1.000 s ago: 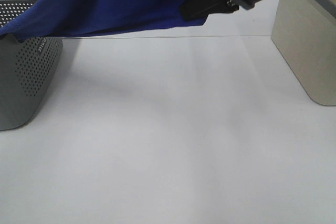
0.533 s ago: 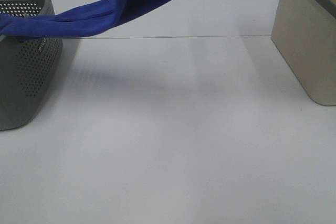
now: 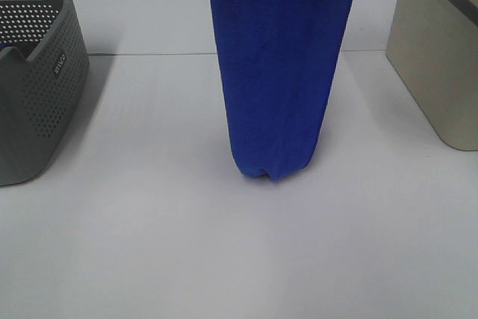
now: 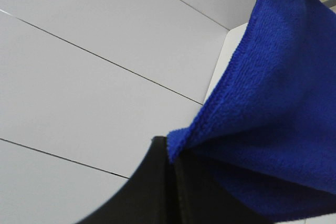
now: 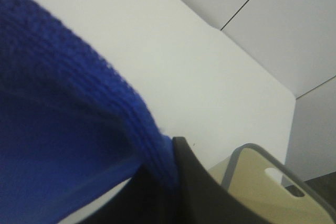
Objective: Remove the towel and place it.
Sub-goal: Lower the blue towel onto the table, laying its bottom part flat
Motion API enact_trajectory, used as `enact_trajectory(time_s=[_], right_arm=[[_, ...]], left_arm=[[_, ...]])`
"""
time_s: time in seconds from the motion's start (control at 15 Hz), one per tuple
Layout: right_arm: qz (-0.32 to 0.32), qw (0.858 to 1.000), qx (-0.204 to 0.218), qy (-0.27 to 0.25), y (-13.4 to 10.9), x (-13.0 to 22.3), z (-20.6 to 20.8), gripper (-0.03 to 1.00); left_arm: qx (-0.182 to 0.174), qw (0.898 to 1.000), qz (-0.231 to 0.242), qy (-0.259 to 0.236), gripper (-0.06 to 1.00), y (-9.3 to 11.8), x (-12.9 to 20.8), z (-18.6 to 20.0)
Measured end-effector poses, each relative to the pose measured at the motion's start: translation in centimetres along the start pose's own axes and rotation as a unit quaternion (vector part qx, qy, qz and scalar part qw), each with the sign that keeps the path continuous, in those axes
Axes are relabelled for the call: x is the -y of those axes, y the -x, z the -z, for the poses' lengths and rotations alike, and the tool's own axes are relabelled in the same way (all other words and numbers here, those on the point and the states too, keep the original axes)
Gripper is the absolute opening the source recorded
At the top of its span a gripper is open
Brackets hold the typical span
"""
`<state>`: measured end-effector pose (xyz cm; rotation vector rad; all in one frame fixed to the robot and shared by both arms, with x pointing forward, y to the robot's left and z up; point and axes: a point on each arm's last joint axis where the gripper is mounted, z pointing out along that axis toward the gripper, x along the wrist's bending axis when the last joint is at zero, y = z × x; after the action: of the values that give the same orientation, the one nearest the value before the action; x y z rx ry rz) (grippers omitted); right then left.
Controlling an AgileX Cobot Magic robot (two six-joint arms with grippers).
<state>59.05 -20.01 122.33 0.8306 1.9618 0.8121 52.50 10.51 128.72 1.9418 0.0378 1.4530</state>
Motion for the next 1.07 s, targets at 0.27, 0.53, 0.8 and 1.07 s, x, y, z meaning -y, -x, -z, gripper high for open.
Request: enact_trajectory(time_s=[0.27,0.53,0.8,1.07], right_arm=[[0.020,0.995,0.058,0.073,1.0,-1.3,0.2,0.02],[0.030,0.980,0.108,0.163,1.8,-3.0,0.7,0.02],[0.069,0.965,0.148,0.206,2.3,-3.7,1.0,0.02],[0.071,0.954,0.161,0.244,2.3,-4.2,0.4,0.02]], left_arm=[[-0.018,1.000,-0.011,-0.002,0.00,0.4,1.2,-1.2],[-0.079,0.992,-0.093,0.027,0.00,0.9,1.5,-4.4],[-0.149,0.977,-0.139,0.065,0.00,0.1,3.2,-6.7],[-0.209,0.967,-0.117,0.084,0.00,-2.3,5.0,-6.1]])
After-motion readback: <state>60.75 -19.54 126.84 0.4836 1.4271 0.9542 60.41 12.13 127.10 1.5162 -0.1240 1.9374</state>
